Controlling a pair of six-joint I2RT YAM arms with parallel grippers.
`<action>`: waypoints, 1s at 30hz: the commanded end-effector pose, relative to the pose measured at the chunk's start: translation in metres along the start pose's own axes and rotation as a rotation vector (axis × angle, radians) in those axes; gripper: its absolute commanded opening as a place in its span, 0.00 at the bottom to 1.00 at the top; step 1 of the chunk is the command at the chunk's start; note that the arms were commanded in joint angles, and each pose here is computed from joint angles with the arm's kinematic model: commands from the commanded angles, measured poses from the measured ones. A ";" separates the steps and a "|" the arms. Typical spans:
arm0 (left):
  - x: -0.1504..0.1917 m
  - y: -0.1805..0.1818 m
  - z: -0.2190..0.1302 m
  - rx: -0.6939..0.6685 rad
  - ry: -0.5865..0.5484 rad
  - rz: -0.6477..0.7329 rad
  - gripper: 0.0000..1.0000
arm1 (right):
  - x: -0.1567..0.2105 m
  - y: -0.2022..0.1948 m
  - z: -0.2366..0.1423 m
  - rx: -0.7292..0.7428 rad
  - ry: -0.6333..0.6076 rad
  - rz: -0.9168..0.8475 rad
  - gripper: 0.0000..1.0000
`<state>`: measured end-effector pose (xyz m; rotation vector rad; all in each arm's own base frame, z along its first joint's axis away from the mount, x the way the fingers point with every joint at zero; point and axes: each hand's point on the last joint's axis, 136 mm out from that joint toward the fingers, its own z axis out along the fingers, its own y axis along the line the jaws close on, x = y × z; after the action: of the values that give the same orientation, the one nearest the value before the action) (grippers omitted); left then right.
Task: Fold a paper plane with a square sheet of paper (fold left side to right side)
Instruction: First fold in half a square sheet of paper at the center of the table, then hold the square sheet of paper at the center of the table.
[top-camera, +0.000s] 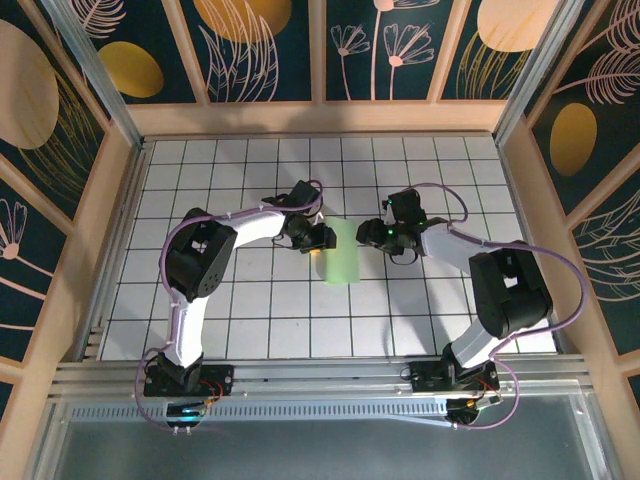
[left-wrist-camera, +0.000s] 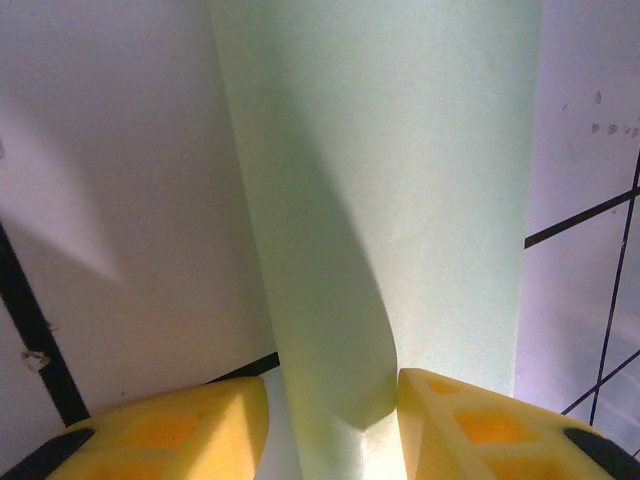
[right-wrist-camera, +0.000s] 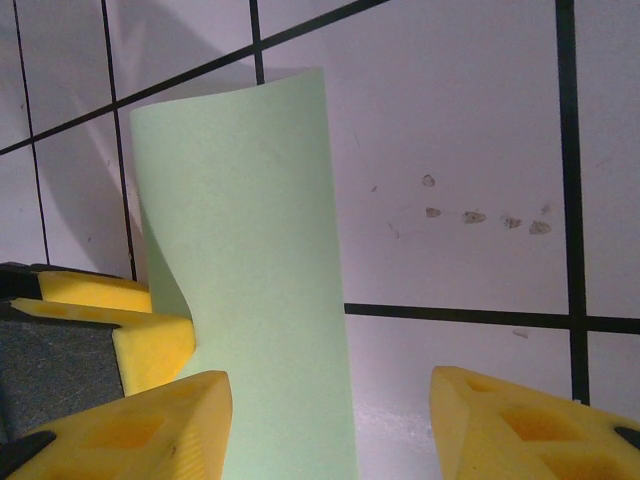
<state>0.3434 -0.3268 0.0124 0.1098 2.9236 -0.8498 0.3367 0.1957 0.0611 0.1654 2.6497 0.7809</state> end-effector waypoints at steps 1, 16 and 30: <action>0.031 0.045 0.058 -0.131 0.074 0.016 0.42 | 0.006 0.000 0.005 -0.014 0.025 -0.014 0.55; 0.036 0.046 0.061 -0.105 0.071 -0.029 0.42 | 0.010 0.003 0.010 -0.025 0.052 -0.020 0.54; 0.038 0.048 0.063 -0.111 0.083 -0.019 0.42 | 0.016 0.014 0.019 -0.054 0.082 -0.037 0.48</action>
<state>0.3433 -0.3268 0.0115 0.0841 2.9180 -0.8610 0.3222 0.2126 0.0423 0.1006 2.7246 0.8405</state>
